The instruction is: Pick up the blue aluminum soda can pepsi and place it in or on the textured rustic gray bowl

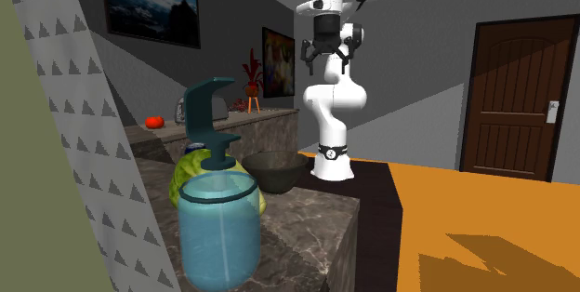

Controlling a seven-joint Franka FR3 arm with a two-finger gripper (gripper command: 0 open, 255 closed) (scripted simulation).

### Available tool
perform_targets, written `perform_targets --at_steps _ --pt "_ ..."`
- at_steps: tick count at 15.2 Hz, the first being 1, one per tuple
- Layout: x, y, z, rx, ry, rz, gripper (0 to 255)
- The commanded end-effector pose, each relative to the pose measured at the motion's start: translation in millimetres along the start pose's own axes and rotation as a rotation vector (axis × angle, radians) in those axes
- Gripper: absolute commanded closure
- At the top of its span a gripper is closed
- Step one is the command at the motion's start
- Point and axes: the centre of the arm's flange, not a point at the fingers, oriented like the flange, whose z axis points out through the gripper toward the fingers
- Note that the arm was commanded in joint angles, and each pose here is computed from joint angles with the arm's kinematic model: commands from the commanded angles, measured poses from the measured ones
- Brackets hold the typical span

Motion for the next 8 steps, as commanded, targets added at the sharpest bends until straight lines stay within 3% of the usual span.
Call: perform_targets --at_steps 1,8 --pt "0.0 0.0 0.0 0.000 0.000 0.000 0" --pt "15.7 81.2 39.0 -0.005 0.009 -0.010 0"
